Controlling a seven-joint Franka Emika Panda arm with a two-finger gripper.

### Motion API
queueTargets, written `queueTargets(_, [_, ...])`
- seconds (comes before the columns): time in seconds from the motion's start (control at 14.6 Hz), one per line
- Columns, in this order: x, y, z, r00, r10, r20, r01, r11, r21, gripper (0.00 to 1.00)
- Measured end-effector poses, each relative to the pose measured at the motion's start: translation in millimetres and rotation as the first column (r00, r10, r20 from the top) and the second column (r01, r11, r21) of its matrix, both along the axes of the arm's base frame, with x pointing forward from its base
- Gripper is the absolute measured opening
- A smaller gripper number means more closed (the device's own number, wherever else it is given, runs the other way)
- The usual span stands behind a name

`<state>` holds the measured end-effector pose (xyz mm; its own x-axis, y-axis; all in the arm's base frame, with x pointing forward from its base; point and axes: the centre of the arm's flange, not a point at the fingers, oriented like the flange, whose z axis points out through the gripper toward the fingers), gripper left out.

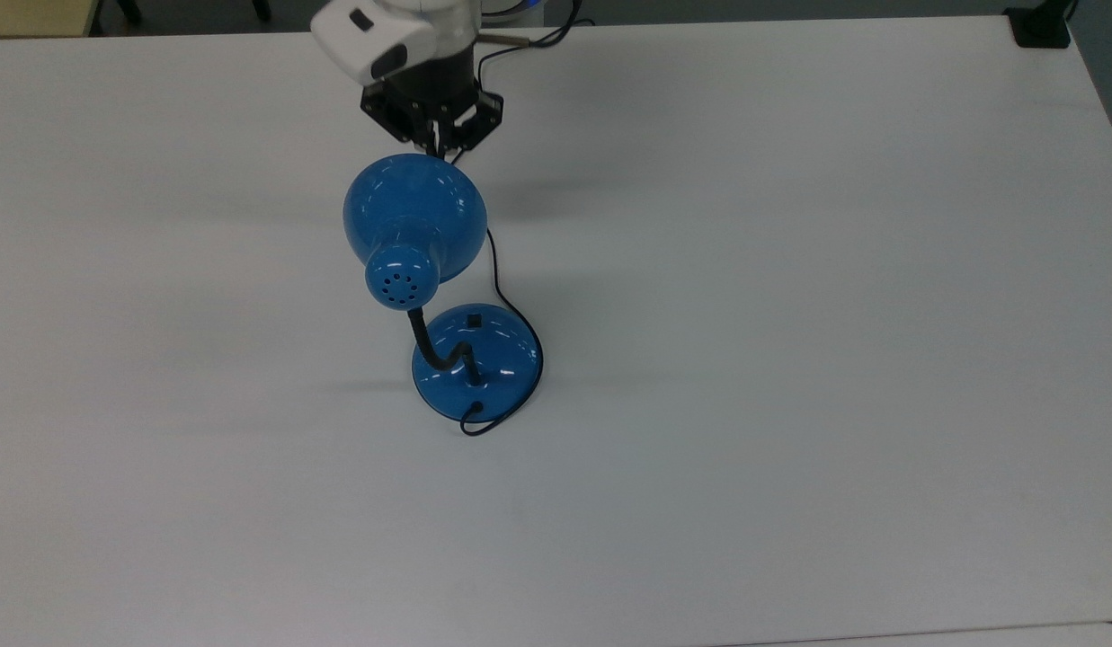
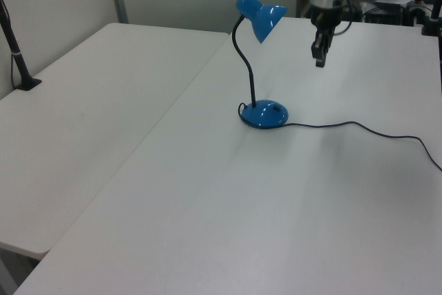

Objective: Turn on the lamp
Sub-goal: 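Move the gripper toward the blue lamp's round base, past the shade, then lower the gripper onto the switch on the lamp base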

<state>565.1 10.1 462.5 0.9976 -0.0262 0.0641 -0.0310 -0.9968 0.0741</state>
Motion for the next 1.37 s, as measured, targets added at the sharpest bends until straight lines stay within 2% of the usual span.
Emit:
queueTargets(0.27, [-3.2,1.4,-43.3,0.999,0.012,0.053,-0.013,1.000,0.009,0.05])
queueTargets(0.68, [15.5,2.9,-89.5,0.994,0.022,0.108,-0.024,0.999,0.024,0.05])
queueTargets(0.96, [31.8,4.7,-103.2,0.975,0.028,0.220,-0.037,0.999,0.037,0.05])
queueTargets(1.37, [44.1,6.0,-115.3,0.952,0.030,0.304,-0.047,0.998,0.046,0.05])
